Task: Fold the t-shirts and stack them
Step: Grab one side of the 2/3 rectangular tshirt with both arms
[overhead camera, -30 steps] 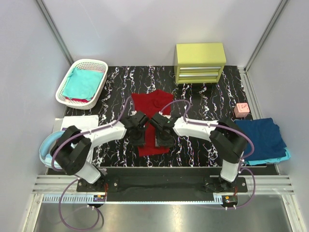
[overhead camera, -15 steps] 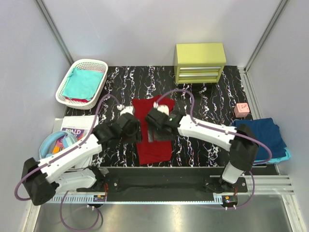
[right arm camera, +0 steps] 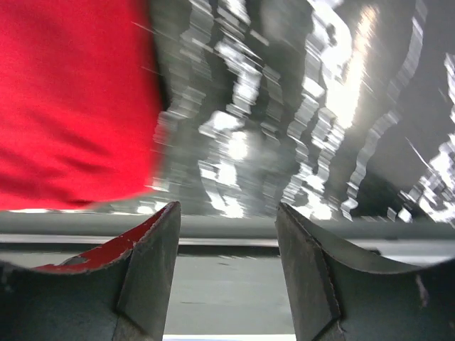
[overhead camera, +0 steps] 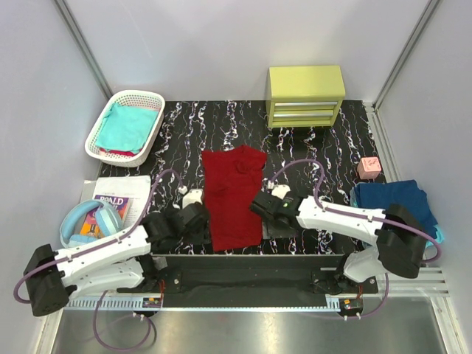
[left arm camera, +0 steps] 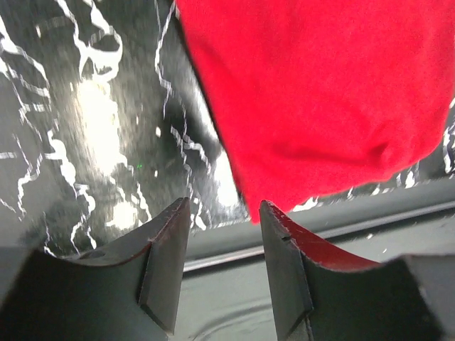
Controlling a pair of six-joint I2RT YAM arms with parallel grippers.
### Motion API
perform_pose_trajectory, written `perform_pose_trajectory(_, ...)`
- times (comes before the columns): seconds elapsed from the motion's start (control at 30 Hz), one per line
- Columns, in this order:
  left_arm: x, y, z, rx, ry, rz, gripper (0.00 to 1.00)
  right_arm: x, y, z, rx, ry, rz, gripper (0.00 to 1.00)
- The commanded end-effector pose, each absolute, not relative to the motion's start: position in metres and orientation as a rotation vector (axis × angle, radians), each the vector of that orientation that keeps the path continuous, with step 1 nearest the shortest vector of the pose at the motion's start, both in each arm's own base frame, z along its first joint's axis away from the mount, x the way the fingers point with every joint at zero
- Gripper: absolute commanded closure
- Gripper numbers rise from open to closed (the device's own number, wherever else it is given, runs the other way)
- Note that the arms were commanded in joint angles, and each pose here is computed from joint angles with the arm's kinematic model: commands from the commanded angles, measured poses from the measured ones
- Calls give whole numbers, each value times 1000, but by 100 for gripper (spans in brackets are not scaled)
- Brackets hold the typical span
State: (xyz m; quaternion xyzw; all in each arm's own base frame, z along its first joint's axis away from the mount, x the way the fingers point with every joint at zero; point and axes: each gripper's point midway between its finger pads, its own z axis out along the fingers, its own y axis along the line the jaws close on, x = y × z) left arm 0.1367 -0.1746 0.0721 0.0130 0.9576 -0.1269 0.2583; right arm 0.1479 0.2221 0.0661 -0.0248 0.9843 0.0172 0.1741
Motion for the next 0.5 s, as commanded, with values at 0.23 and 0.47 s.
perform_pose_trajectory(0.23,132,-206,66,31,2544,-366,53,143,227,59,-9,2766,130,37)
perform_pose_trajectory(0.47,134,-229,60,59,2544,-381,53,146,244,42,-56,2788,133,38)
